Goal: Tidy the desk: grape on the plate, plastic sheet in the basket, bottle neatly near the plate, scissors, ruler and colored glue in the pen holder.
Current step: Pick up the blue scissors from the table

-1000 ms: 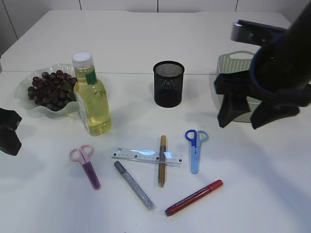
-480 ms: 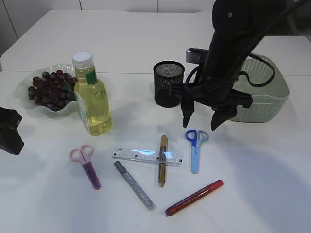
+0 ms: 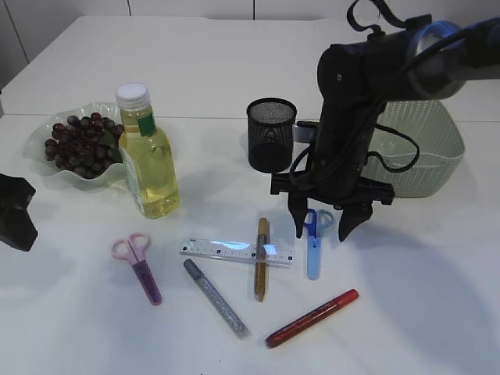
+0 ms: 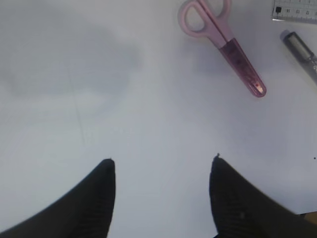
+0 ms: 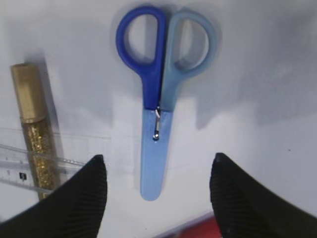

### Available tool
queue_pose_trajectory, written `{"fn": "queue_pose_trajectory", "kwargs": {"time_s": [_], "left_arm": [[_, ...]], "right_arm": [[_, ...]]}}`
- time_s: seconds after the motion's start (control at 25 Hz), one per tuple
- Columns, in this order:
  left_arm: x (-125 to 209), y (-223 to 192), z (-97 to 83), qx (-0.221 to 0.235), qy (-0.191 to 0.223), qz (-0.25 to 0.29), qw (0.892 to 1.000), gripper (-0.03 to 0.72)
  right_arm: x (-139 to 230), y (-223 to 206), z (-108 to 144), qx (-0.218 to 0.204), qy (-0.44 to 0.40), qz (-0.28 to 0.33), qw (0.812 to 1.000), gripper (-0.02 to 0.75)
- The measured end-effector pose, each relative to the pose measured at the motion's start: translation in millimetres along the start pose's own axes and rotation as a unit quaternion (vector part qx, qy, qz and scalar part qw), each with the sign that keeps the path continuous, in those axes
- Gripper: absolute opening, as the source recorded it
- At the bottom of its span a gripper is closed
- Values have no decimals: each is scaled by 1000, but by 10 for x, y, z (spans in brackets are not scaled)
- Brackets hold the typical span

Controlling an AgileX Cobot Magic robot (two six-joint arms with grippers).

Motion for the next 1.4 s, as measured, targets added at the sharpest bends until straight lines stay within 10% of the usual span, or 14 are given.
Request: {"fn": "queue_pose_trajectory", "kwargs": {"time_s": [1.4], "left_arm": [[-9,0,1,-1,-1,-4,1000,442]], "right_arm": [[-126,-334,-26,12,-24,-17,999,508]]}}
Point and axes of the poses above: a point on each arm's last joint axis where the gripper is mounted, y pointing back along that axis away from the gripper, z along the wrist's bending axis when the last joint is at zero, x = y × z, the point moved 3 cm from there along -y, pointing out along that axis toward the gripper, and after that the axes turned 8 degrees about y, right-handed, at the moved point
